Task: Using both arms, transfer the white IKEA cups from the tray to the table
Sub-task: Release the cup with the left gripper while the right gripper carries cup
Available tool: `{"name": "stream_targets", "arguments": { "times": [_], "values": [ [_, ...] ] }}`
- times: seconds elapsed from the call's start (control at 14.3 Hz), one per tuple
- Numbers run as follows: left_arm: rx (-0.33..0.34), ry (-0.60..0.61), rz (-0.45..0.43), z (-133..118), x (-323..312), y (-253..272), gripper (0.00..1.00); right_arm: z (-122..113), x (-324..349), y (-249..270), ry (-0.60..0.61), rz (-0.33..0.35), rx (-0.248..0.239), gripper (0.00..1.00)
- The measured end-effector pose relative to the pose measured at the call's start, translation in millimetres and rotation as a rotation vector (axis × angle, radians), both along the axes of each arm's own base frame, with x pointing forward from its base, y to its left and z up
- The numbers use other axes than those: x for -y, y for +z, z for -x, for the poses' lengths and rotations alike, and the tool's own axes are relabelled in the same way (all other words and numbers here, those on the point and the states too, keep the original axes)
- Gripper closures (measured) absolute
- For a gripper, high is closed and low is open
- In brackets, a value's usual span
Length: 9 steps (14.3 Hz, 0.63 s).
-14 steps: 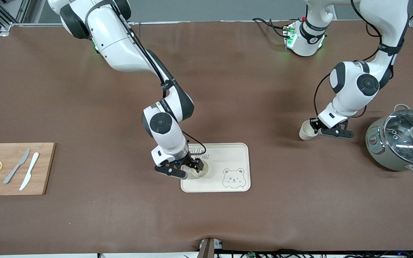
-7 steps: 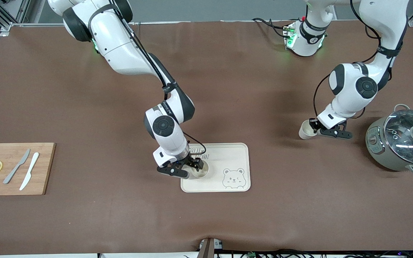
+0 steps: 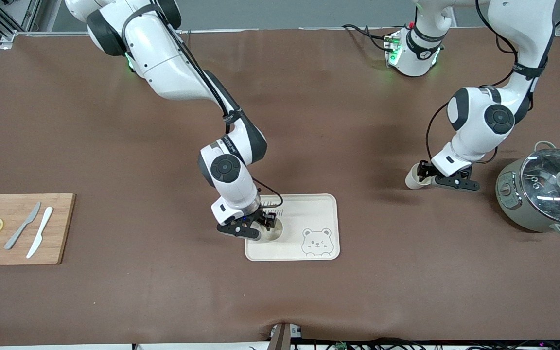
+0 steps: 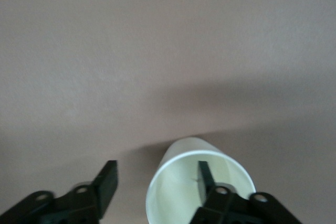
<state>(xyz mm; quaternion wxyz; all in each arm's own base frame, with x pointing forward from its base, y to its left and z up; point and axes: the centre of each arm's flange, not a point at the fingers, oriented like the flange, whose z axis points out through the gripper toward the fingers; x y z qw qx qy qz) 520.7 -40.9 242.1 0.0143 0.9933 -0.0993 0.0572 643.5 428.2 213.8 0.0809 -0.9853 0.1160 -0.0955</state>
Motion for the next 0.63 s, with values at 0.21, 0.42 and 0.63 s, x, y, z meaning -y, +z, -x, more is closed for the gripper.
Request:
{"name": "stream_targets", "arguments": {
  "times": [0.21, 0.42, 0.63],
  "values": [
    [0.013, 0.004, 0.001, -4.4, 0.3, 6.2, 0.00, -0.9, -1.3, 2.9, 0.001, -0.004, 0.005, 0.74],
    [0.003, 0.007, 0.002, -10.4, 0.8, 24.3, 0.00, -0.6, -2.8, 3.8, -0.011, -0.011, 0.004, 0.96],
    [-0.045, 0.006, 0.005, -32.5, 1.9, 78.5, 0.00, -0.5, -3.8, 4.4, -0.021, -0.018, 0.007, 0.96]
  ]
}}
